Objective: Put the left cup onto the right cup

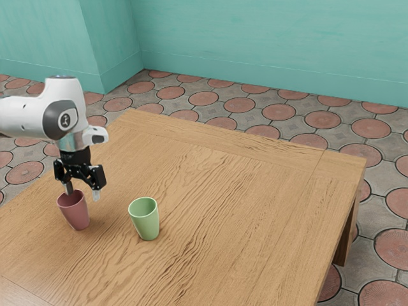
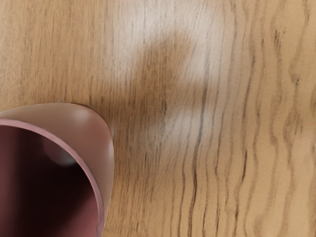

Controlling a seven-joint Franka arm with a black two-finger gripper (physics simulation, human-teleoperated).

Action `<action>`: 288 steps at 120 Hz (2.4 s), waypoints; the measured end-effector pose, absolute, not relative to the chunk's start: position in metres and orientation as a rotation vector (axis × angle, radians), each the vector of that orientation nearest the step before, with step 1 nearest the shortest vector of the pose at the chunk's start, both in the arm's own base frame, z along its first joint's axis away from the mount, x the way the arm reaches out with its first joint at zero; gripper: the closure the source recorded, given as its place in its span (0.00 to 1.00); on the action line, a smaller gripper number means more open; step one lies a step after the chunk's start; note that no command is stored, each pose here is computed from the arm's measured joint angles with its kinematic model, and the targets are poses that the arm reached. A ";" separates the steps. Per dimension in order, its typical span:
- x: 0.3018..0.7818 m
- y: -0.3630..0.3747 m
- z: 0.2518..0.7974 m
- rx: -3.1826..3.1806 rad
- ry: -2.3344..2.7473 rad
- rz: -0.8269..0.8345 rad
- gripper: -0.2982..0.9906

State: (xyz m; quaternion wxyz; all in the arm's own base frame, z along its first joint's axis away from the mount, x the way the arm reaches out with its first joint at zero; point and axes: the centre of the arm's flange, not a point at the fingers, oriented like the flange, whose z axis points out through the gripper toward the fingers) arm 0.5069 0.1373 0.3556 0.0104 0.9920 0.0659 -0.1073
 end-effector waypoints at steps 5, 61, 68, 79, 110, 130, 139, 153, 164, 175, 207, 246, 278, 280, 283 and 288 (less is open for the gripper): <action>0.507 0.137 0.354 3.097 0.205 -0.334 0.23; 0.500 0.142 0.325 3.101 0.216 -0.343 0.23; 0.501 0.142 0.322 3.102 0.215 -0.342 0.23; 0.501 0.142 0.320 3.104 0.216 -0.341 0.23; 0.498 0.143 0.309 3.103 0.224 -0.348 0.23; 0.497 0.145 0.304 3.103 0.230 -0.348 0.24; 0.497 0.145 0.303 3.104 0.231 -0.346 0.30; 0.498 0.146 0.303 3.105 0.234 -0.341 0.46; 0.498 0.147 0.304 3.106 0.236 -0.337 0.59; 0.497 0.152 0.304 3.104 0.250 -0.335 0.69; 0.496 0.157 0.306 3.103 0.264 -0.341 0.81; 0.520 0.163 0.346 3.151 0.238 -0.292 0.83; 0.540 0.160 0.386 3.170 0.219 -0.264 0.84; 0.541 0.160 0.388 3.170 0.217 -0.264 0.84; 0.543 0.159 0.391 3.171 0.214 -0.260 0.84; 0.546 0.158 0.398 3.174 0.209 -0.252 0.84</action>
